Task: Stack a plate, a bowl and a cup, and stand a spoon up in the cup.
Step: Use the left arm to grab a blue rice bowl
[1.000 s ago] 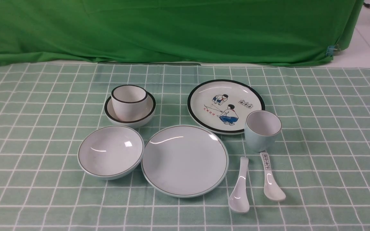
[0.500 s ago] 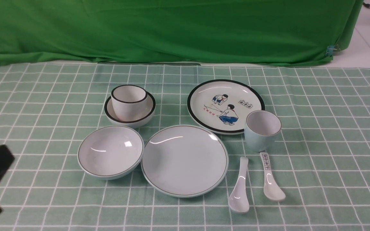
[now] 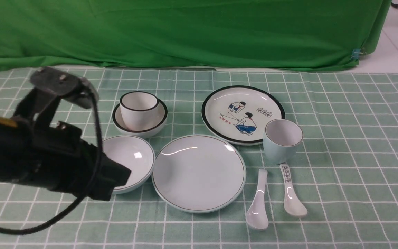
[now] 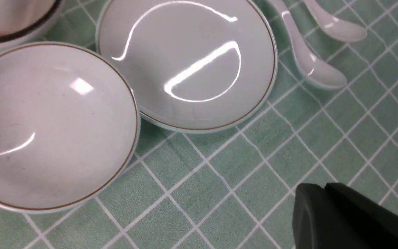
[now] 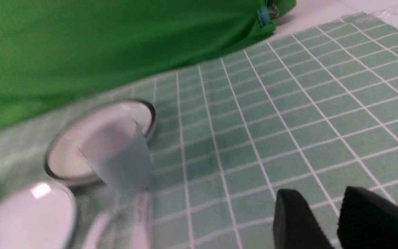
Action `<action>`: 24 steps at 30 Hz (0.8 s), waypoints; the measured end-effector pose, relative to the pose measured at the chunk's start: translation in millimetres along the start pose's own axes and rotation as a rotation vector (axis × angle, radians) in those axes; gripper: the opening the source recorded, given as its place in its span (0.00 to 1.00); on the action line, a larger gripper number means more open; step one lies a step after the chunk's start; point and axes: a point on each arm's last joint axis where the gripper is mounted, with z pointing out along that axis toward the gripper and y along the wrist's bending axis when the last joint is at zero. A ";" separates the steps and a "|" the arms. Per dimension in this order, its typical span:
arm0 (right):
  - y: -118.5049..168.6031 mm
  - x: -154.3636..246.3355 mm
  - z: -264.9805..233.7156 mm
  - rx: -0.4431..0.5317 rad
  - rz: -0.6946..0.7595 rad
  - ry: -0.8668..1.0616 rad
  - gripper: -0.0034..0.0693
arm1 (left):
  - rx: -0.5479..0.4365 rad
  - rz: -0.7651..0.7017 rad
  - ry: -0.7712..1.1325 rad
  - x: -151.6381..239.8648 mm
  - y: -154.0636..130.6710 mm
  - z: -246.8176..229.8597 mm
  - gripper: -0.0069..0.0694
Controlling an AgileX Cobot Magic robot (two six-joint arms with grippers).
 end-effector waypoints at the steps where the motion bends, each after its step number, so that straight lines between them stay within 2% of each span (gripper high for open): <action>1: 0.8 -2.0 0.0 -0.009 0.042 -0.022 0.38 | 0.015 0.012 0.027 -2.0 0.1 4.2 0.11; 4: 2.4 -7.0 -0.3 -0.033 0.163 -0.075 0.37 | 0.035 0.080 0.110 -3.8 -0.7 22.4 0.11; 7: 6.3 -10.7 -2.6 -0.045 0.183 -0.019 0.34 | -0.002 0.167 0.188 -6.3 -4.3 36.0 0.11; 10: 20.4 -31.4 -9.9 -0.098 0.079 0.092 0.30 | -0.054 0.209 0.242 -16.1 -5.0 43.1 0.11; 13: 43.1 -67.9 -18.3 -0.195 -0.148 0.253 0.29 | -0.107 0.257 0.278 -29.5 2.5 50.5 0.13; 17: 62.7 -86.3 -16.6 -0.311 -0.364 0.487 0.29 | -0.142 0.321 0.337 -36.7 14.6 65.5 0.28; 24: 73.0 -80.1 -9.1 -0.398 -0.454 0.619 0.29 | -0.168 0.340 0.439 -30.0 30.3 92.5 0.57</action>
